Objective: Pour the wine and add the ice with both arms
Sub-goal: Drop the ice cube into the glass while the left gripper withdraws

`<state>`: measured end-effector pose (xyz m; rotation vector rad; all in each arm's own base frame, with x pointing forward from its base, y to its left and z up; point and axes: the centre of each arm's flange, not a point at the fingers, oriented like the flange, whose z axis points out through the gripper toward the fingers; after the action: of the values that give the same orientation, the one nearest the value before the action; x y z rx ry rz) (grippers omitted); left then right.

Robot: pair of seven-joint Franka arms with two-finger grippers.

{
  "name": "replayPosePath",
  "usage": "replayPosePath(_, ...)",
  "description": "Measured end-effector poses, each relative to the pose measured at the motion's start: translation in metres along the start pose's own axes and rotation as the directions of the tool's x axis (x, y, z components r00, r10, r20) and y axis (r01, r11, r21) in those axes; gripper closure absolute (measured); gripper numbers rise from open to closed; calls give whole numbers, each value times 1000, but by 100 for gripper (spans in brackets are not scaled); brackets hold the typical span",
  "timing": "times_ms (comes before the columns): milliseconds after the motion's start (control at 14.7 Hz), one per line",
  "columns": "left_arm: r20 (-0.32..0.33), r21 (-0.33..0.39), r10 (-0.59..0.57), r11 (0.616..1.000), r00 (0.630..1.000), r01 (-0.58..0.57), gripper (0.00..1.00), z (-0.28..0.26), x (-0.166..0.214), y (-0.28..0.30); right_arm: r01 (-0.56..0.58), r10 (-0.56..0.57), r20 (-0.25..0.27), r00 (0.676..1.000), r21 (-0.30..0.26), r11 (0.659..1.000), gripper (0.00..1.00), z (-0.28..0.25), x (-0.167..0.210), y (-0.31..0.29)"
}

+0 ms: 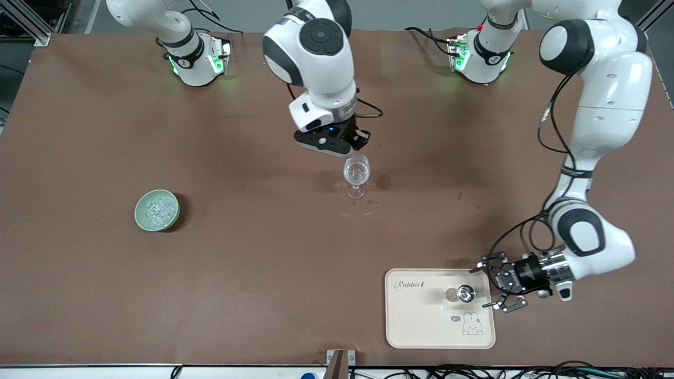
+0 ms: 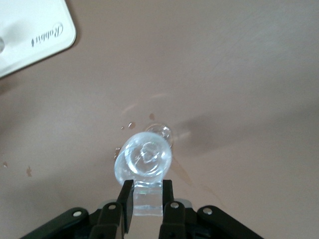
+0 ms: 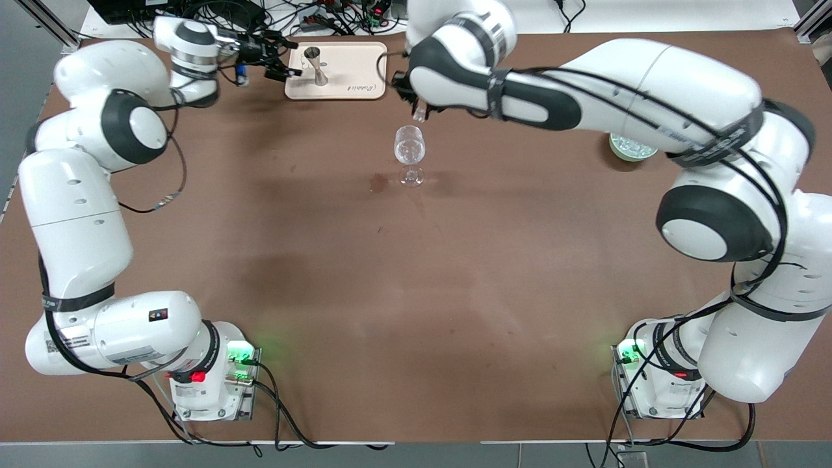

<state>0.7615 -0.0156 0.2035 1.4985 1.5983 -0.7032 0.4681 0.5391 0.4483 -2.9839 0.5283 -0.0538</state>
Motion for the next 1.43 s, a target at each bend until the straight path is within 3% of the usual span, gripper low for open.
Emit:
replayPosePath(136,-35,85,66,994,997,-62,0,-32,-6,0,13,-13,2,1000,-8,1000,73,17,-13,-8)
replayPosePath(341,-61,210,172,965,983,-155,0,-54,-48,-3,21,-21,-9,1000,-21,1000,73,33,-16,-12)
replayPosePath(477,-100,305,281,922,955,-239,0,-69,-86,-7,17,-17,-27,1000,-10,1000,73,36,-9,-12)
replayPosePath(682,-147,416,452,835,880,-359,0,-98,-142,-12,22,-22,-49,999,-6,1000,73,48,-4,-14)
replayPosePath(886,-156,548,630,696,761,-464,0,-120,-189,-24,35,-36,-63,997,-23,999,73,62,-4,-15)
replayPosePath(1159,-105,720,832,441,544,-535,0,-134,-255,-44,42,-44,-64,997,-23,999,73,63,-9,-17)
replayPosePath(1227,-96,748,869,385,486,-541,0,-137,-276,-48,43,-44,-64,997,-22,999,68,63,-9,-18)
replayPosePath(1364,-72,803,931,266,357,-533,0,-142,-317,-60,43,-45,-64,997,-21,999,48,63,-9,-18)
replayPosePath(1432,-58,821,948,223,312,-526,0,-145,-335,-66,44,-45,-64,997,-21,999,39,63,-10,-18)
